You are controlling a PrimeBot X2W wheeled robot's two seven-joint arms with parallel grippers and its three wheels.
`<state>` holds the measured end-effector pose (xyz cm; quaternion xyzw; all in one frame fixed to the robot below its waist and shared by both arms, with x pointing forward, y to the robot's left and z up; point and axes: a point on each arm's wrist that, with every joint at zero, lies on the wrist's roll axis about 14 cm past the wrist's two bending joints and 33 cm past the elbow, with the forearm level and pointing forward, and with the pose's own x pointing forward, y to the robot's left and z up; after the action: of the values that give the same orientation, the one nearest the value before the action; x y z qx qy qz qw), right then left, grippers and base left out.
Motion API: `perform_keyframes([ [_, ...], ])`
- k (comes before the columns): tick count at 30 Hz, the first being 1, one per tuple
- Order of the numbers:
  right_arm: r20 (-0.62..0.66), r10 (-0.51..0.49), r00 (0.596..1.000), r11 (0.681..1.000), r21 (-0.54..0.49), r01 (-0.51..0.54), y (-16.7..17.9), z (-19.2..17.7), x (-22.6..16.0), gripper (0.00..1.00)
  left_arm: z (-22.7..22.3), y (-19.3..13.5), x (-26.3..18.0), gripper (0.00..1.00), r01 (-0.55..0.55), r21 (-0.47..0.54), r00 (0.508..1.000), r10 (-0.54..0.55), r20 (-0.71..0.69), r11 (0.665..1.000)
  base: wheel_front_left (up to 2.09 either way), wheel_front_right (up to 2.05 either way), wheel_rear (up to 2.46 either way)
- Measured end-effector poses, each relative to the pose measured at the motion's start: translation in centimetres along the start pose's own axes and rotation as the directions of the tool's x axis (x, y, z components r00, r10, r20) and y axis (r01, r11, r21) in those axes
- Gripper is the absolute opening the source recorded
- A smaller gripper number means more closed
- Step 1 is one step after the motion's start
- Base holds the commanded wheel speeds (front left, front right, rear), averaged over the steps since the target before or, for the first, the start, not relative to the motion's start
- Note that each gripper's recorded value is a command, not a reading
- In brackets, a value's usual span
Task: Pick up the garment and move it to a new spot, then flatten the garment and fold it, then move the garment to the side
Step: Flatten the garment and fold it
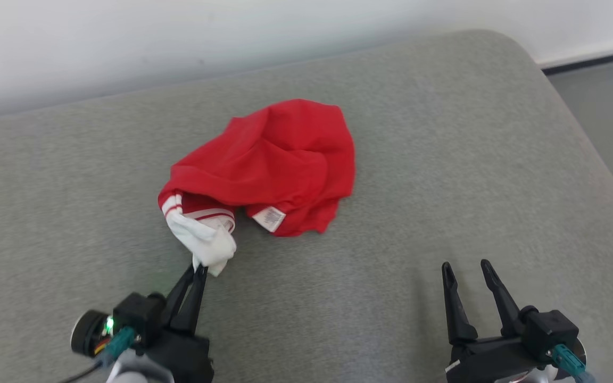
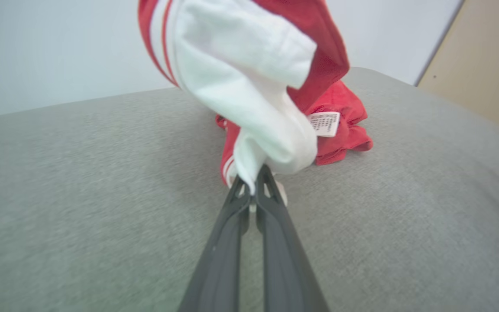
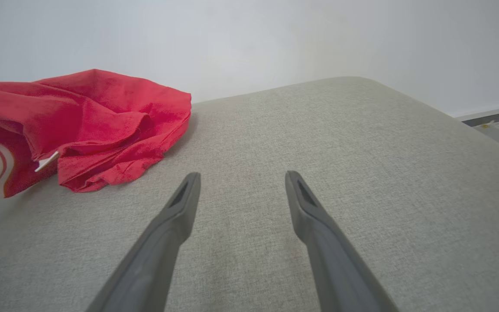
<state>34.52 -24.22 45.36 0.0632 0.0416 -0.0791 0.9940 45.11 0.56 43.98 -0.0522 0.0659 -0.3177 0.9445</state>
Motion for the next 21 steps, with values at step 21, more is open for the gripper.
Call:
perform_keyframes([
  [21, 0.027, 0.234, 0.972, 0.972, 0.012, -0.235, 7.7, 0.5, 1.0, 1.00, -3.6, -0.6, -16.2, 0.00, -0.330, -0.233, 0.944, 0.315, -0.102, 0.915, 0.00, 0.00, 0.00],
])
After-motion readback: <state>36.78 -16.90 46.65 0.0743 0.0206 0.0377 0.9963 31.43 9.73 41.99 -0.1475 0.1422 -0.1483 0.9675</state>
